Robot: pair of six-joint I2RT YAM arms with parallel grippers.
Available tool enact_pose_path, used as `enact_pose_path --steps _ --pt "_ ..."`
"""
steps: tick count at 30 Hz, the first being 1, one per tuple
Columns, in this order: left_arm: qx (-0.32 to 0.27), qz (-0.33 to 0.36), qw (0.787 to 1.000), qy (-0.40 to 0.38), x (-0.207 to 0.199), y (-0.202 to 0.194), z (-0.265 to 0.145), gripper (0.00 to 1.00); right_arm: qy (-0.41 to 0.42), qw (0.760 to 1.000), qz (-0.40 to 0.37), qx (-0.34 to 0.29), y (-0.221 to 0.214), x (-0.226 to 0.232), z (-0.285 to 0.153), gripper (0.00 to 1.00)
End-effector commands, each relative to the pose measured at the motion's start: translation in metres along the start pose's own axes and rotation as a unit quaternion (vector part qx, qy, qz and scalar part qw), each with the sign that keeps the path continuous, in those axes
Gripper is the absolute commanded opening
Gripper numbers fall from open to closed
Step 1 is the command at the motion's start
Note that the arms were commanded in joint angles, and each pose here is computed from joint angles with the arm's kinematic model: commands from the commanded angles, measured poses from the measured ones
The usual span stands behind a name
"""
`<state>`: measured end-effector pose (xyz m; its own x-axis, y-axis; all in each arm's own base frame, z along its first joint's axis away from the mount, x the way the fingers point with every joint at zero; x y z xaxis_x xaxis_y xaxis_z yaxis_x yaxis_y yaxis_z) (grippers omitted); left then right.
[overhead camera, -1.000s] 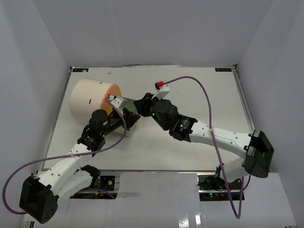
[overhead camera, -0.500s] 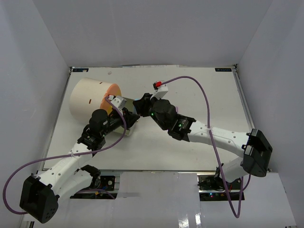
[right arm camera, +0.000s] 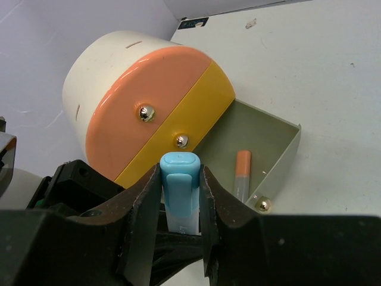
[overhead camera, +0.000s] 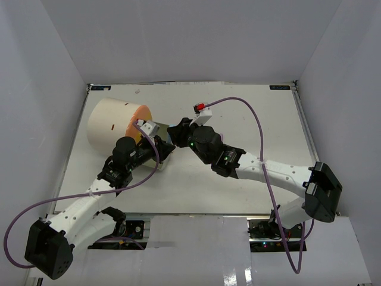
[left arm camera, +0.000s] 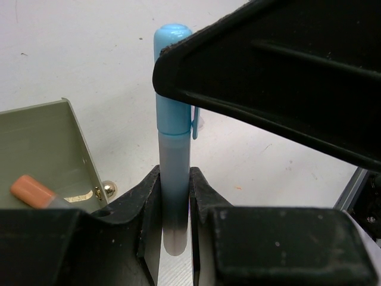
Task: Sort the stationery into containers
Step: Close the pen cap on the pen.
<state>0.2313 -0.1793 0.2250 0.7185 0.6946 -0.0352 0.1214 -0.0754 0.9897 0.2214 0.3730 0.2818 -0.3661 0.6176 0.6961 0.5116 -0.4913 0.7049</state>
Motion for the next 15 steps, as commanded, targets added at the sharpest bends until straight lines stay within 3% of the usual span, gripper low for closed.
enact_pose_path --steps 1,15 --pt "-0.232 0.054 0.968 0.082 0.022 0.132 -0.012 0.00 -0.033 0.972 -0.047 0.229 -0.103 -0.038 -0.041 0.13" --pt "-0.245 0.070 0.963 0.083 0.024 0.158 -0.009 0.00 -0.054 0.957 -0.060 0.279 -0.121 -0.044 -0.043 0.12"
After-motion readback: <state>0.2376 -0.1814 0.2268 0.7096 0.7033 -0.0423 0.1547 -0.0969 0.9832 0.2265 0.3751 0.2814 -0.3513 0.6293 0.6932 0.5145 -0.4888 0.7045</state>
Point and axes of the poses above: each gripper's point midway between its finger pads, its own z axis out along the fingers, its own x axis along the line the jaws close on, y = z × x, the point moved 5 cm from there along -z, back along the fingers, and after that the axes turned 13 degrees about z, right-handed, at the moved point
